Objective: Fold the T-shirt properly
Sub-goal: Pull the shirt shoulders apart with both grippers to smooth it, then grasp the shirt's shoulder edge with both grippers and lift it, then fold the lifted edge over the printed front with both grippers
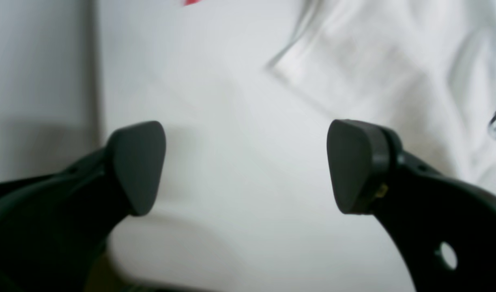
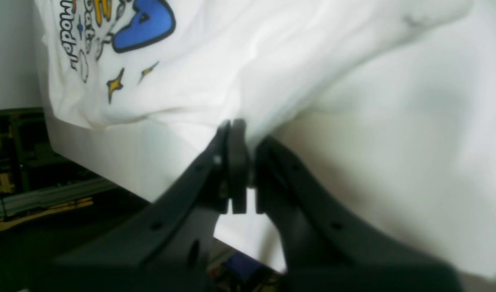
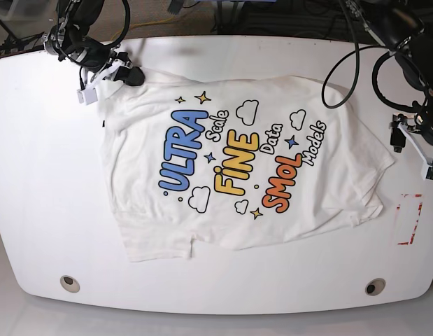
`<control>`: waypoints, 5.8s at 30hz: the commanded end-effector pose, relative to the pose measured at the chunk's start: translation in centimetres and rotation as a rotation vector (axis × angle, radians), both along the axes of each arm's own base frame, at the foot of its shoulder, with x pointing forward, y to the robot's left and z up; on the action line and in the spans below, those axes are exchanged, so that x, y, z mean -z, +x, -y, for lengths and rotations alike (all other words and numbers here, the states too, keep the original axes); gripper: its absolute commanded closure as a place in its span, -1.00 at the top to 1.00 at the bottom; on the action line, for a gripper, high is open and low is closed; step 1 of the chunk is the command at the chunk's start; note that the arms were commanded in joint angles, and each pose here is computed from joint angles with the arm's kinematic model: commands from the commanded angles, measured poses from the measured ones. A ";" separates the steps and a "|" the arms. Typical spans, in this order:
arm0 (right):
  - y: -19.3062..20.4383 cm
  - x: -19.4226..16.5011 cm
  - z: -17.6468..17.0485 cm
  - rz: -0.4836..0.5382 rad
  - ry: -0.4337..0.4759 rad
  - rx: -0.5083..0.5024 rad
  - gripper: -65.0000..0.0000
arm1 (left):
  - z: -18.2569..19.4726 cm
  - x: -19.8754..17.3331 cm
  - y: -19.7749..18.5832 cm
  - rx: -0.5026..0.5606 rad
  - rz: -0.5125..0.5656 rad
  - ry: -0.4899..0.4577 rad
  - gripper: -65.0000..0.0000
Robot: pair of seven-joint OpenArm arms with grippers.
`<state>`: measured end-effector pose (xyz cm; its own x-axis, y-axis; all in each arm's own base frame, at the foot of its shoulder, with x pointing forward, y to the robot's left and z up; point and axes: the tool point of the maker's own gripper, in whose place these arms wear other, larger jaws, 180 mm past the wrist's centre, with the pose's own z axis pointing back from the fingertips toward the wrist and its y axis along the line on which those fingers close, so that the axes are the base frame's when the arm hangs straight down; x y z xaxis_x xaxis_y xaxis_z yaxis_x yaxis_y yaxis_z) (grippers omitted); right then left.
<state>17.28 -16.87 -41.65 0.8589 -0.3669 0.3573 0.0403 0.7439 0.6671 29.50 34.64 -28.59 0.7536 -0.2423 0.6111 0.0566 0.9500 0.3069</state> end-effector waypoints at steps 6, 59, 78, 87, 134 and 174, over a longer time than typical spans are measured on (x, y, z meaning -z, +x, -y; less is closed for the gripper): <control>1.4 -1.3 1.2 0.063 -0.031 -0.006 -1.00 | -0.3 2.7 4.1 -0.025 0.106 -0.190 0.85; 4.1 -7.8 5.3 0.238 -0.284 -0.123 -1.00 | -0.5 1.0 -5.1 0.030 -0.091 0.104 -0.95; -2.1 -6.9 6.7 0.088 -0.288 -0.231 -1.00 | -2.6 3.5 -11.7 -0.062 -0.239 0.112 -0.95; -2.5 -7.2 8.1 0.080 -0.314 -0.205 -1.00 | -0.9 5.7 -14.0 -0.071 -0.295 0.054 -0.95; 13.6 -7.1 11.5 0.275 -0.153 0.039 -1.00 | 5.7 8.2 3.5 0.068 0.022 -0.323 -0.95; 6.1 -0.3 7.0 0.099 -0.246 0.000 0.39 | 3.7 9.7 1.5 0.053 -0.016 -0.300 -0.94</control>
<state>23.46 -23.29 -41.20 0.8067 -0.2630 0.5293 -0.0263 0.8786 0.4768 29.92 30.35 -39.79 0.7872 -0.0802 0.6114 0.1093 0.9940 -0.0103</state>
